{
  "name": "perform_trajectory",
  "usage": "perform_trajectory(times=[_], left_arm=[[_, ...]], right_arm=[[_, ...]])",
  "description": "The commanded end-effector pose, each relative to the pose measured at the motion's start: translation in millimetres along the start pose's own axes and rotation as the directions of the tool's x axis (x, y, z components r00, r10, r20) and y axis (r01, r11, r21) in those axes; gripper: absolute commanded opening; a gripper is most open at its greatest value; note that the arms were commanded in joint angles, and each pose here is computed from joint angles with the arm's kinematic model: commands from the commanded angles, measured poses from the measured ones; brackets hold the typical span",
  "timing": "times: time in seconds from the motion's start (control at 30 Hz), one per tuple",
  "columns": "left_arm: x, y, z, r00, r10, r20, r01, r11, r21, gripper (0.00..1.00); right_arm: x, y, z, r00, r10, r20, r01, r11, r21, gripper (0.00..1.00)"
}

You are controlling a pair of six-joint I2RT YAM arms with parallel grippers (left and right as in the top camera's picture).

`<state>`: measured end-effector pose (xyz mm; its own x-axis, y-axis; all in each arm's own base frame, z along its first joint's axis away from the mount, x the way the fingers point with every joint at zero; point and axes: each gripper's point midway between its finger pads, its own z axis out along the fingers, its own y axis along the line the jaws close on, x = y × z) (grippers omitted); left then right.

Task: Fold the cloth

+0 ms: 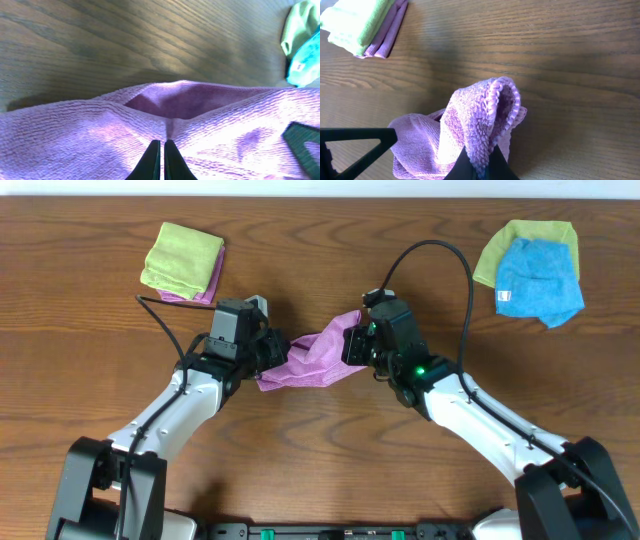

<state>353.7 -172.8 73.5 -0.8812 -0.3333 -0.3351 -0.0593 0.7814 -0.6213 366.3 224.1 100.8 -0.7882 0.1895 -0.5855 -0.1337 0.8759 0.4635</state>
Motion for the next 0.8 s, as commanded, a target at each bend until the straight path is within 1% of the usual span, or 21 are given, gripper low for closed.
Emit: perform_trajectory(times=[0.0,0.17,0.27,0.33,0.47,0.6,0.77], left_arm=[[1.6,-12.2,-0.5,0.999,-0.035,-0.028,0.036,0.998,0.045,0.06],[11.3,-20.7,2.5,0.998,-0.03,-0.058,0.034,0.997,0.063,0.06],[24.8,-25.7,10.7,0.996,-0.006,-0.086,0.011,0.999,0.054,0.06],[32.0,-22.5,16.8,0.995,0.001,-0.097,0.001,1.0,0.024,0.06],[42.8,-23.6,22.9,0.991,0.001,-0.133,0.002,1.0,0.026,0.06],[45.6,-23.6,23.6,0.99,0.001,-0.142,0.002,1.0,0.023,0.06],[51.6,-10.8,31.9,0.988,-0.011,-0.157,0.007,1.0,-0.027,0.06]], right_arm=[[-10.0,5.9,-1.1,0.999,-0.025,0.027,0.025,1.0,-0.001,0.01],[-10.0,5.9,-1.1,0.999,-0.025,0.027,0.025,1.0,-0.001,0.01],[-10.0,5.9,-1.1,0.999,-0.025,0.027,0.025,1.0,-0.001,0.01],[-10.0,5.9,-1.1,0.999,-0.024,0.027,0.024,1.0,-0.001,0.01],[-9.7,5.8,-1.1,0.999,-0.021,0.025,0.021,1.0,-0.001,0.01],[-9.6,5.8,-1.1,0.999,-0.021,0.025,0.021,1.0,0.0,0.02],[-9.3,6.5,-1.0,1.0,-0.02,0.023,0.02,1.0,-0.004,0.01]])
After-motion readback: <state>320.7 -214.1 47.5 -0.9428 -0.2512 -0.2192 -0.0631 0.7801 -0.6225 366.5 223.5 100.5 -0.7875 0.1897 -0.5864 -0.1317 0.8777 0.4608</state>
